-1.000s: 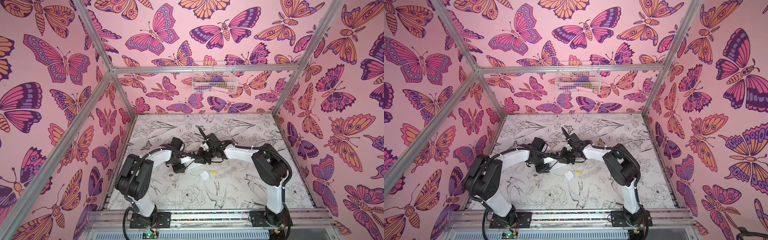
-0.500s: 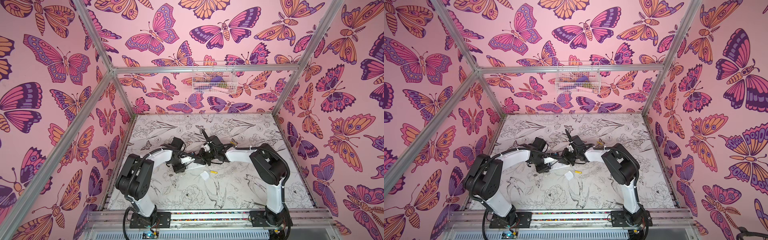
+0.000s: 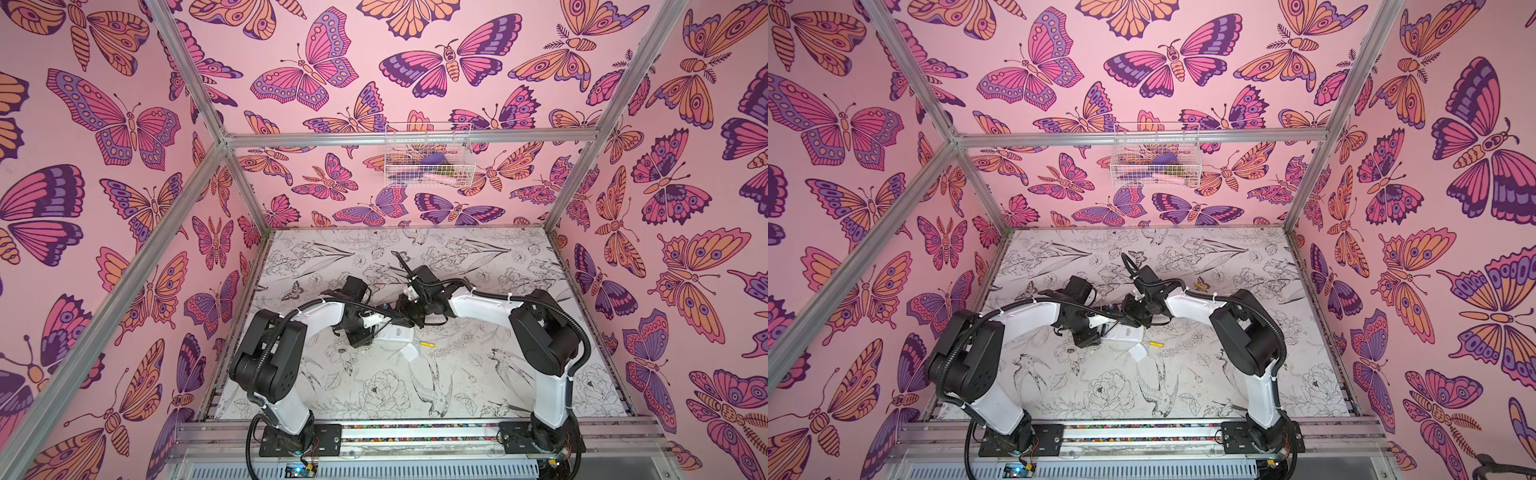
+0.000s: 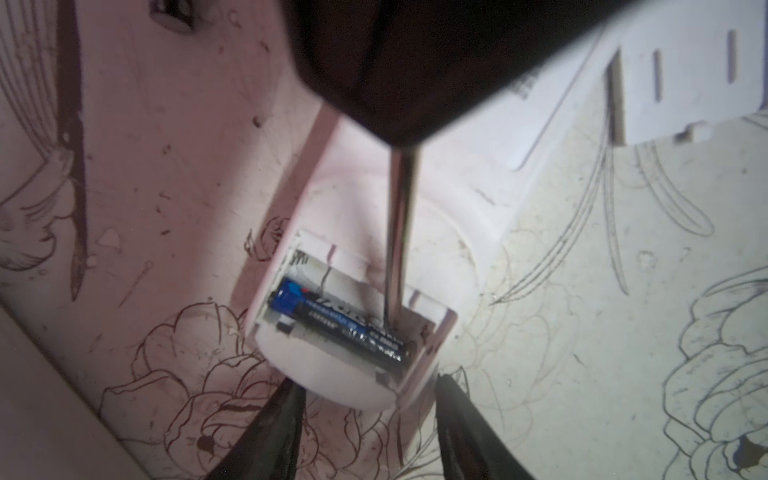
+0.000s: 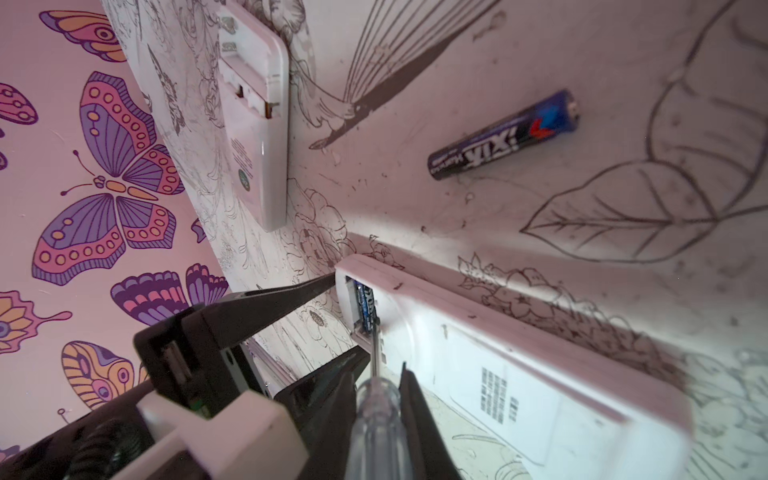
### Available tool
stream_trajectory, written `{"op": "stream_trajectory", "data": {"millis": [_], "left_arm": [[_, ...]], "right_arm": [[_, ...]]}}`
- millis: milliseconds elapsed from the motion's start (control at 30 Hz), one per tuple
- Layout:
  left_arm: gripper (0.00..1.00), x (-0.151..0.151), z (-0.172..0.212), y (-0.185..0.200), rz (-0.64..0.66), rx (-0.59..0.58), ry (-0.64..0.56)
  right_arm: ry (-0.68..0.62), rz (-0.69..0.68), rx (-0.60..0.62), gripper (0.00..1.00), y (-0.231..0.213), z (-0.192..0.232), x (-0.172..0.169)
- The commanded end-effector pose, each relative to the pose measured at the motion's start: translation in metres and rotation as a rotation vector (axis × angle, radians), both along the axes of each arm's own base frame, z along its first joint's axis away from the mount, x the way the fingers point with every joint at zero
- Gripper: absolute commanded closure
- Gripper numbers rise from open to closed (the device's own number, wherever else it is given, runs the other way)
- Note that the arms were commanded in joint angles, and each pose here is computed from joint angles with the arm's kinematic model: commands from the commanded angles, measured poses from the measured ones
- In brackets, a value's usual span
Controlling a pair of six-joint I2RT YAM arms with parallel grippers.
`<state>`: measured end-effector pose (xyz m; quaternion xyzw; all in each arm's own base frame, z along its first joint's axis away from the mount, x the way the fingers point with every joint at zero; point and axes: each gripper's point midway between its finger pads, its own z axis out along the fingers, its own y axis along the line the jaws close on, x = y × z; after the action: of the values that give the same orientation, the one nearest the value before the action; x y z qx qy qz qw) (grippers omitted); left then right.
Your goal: Unload the batteries from the remote control
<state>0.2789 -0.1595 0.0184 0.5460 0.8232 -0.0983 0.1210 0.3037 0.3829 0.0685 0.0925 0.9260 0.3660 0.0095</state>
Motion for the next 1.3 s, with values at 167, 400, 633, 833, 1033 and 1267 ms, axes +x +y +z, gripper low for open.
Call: {"op": "stream_trajectory", "data": {"millis": [167, 400, 633, 833, 1033, 1267], "left_arm": [[0.33, -0.021, 0.016, -0.004, -0.107, -0.043, 0.019], [0.18, -0.012, 0.022, -0.002, -0.248, -0.119, 0.01], [0.1, -0.002, 0.016, -0.011, -0.386, -0.177, 0.004], [0.05, 0.005, 0.0, -0.017, -0.491, -0.18, 0.005], [0.06, 0.004, -0.003, -0.031, -0.549, -0.23, 0.0], [0.24, 0.007, -0.009, -0.035, -0.555, -0.209, 0.0]], "right_arm": [[-0.085, -0.025, -0.085, 1.0, 0.004, 0.013, 0.009], [-0.072, -0.057, -0.097, 1.0, 0.012, 0.004, 0.015], [-0.059, -0.069, -0.09, 1.0, 0.018, -0.004, 0.018], [-0.038, -0.12, -0.042, 1.0, 0.008, -0.009, 0.02], [-0.035, -0.149, 0.021, 1.0, 0.005, -0.01, 0.023], [-0.035, -0.141, 0.07, 1.0, 0.011, -0.006, 0.025]]}}
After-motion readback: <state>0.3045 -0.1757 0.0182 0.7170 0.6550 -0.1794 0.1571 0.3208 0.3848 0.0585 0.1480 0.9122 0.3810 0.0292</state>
